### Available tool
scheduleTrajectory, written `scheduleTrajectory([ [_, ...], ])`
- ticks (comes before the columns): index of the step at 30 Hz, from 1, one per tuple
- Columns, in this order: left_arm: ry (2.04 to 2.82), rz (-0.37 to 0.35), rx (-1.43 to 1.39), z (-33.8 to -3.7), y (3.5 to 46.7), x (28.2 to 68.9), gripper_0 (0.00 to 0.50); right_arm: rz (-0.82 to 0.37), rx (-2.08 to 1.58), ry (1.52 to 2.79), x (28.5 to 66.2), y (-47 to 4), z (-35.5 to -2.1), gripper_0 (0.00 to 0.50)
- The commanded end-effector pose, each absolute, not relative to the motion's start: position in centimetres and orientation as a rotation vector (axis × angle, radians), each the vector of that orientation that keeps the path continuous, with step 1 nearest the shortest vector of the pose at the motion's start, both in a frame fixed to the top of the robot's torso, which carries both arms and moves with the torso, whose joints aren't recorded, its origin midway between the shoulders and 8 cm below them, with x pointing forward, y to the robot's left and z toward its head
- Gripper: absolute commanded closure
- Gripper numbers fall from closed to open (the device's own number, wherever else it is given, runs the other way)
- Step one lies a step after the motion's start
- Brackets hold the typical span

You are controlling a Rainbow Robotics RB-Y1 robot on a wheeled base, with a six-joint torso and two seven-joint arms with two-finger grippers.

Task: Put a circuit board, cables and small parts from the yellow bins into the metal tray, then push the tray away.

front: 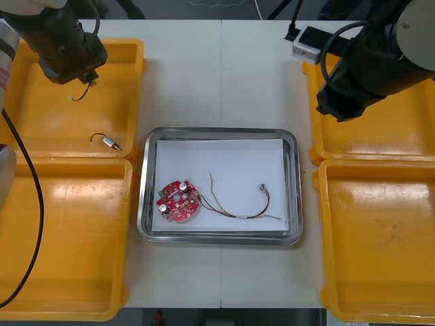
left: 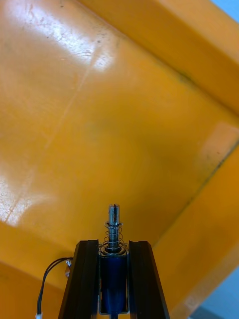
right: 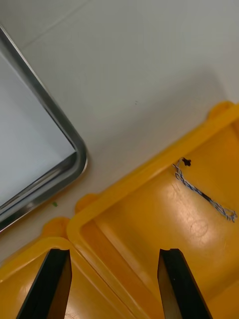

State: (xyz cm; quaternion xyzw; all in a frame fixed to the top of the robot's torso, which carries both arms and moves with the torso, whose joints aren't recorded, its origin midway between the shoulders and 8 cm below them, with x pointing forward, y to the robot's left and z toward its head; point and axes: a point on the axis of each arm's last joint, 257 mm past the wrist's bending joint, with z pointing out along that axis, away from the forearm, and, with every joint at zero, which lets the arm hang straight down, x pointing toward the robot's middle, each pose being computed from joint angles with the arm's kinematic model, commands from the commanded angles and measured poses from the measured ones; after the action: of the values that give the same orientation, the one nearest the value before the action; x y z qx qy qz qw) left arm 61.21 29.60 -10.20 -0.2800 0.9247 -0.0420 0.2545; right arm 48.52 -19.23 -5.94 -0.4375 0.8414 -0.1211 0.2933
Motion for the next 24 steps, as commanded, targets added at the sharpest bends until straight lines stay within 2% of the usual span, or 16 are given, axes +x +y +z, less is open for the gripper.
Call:
scheduleTrajectory([
  [1, 2.465, -0.096, -0.656, -6.6, 29.1, 60.2, 0.5, -0.327, -0.898, 2.338, 50.4, -24.1, -4.7, 0.0],
  [6, 2.505, -0.073, -0.523, -7.6, 26.0, 57.5, 0.5, -0.274, -0.699, 2.403, 51.8, -27.1, -4.3, 0.0],
  [13, 2.541, -0.086, -0.373, -9.8, 21.8, 55.3, 0.5, -0.177, -0.422, 2.469, 52.3, -29.6, -4.1, 0.0],
  [19, 2.589, -0.081, -0.276, -12.3, 18.5, 54.2, 0.499, -0.102, -0.226, 2.539, 53.0, -30.1, -4.9, 0.0],
  [24, 2.608, -0.081, -0.199, -14.9, 15.7, 53.7, 0.499, -0.005, 0.001, 2.589, 55.0, -29.1, -4.2, 0.0],
])
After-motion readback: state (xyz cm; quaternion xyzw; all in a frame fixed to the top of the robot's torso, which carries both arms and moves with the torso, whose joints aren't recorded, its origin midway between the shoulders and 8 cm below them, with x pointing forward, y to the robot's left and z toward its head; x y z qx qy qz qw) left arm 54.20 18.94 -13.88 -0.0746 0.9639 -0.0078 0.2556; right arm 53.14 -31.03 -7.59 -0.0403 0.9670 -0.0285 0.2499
